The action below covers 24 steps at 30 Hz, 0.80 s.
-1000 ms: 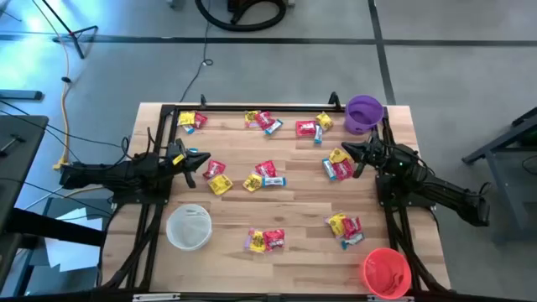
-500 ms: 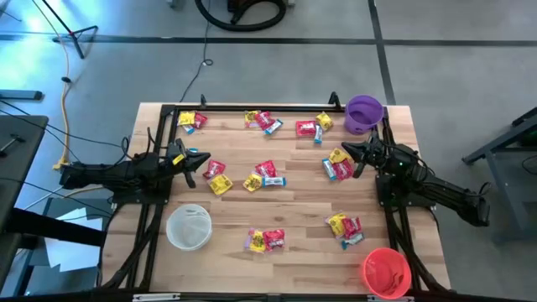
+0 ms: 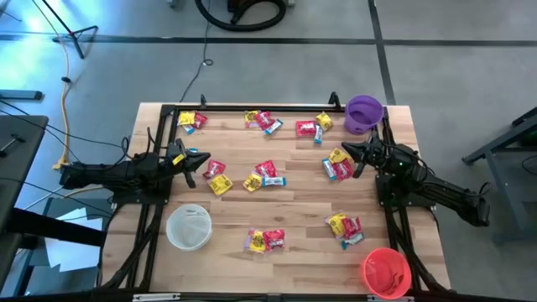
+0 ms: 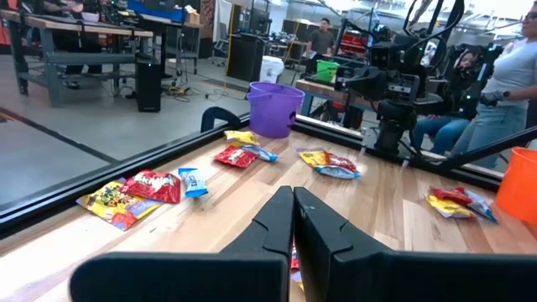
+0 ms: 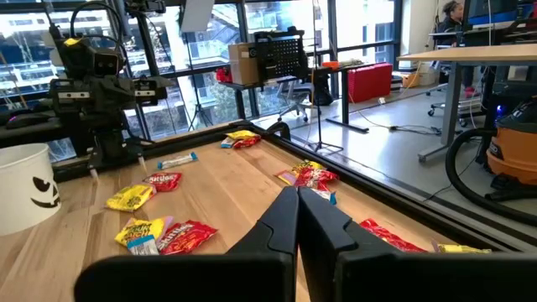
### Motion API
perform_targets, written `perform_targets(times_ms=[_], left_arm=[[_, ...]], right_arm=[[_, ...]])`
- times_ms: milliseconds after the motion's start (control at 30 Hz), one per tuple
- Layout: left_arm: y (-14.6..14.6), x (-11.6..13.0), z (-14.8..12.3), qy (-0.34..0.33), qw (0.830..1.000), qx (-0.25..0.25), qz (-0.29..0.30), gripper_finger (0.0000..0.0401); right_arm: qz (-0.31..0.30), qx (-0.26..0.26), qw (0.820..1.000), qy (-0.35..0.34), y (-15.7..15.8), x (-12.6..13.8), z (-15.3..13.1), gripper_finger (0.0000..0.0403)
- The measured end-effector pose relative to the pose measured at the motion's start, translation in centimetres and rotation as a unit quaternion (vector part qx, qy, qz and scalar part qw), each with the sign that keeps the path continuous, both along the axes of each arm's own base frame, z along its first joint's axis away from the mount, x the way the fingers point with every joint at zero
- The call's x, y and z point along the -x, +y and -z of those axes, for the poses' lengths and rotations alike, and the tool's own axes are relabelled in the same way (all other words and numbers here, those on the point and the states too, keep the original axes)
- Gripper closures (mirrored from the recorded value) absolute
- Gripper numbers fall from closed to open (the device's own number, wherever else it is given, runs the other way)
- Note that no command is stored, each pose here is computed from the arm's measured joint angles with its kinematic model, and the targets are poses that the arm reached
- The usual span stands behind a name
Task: Sort candy
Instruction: Put the yellow candy into the purple bin
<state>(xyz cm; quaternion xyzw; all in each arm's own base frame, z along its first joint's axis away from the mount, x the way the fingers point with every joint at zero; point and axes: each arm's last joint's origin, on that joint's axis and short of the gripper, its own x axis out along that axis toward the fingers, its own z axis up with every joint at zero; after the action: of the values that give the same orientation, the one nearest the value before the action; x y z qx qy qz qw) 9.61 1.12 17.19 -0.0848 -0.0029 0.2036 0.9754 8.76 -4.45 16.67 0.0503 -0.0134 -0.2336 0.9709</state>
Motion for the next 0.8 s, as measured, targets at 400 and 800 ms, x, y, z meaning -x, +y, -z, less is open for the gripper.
perform_targets(times_ms=[400, 800], left_arm=[[0.4, 0.5, -2.8, -0.157, 0.985, 0.018, -0.07, 0.0401], [0.2, 0.2, -3.1, -0.261, 0.939, 0.221, -0.014, 0.0401]], right_arm=[[0.0, 0.0, 1.0, 0.0, 0.0, 0.0, 0.0, 0.0402], [0.0, 0.0, 1.0, 0.0, 0.0, 0.0, 0.0, 0.0402]])
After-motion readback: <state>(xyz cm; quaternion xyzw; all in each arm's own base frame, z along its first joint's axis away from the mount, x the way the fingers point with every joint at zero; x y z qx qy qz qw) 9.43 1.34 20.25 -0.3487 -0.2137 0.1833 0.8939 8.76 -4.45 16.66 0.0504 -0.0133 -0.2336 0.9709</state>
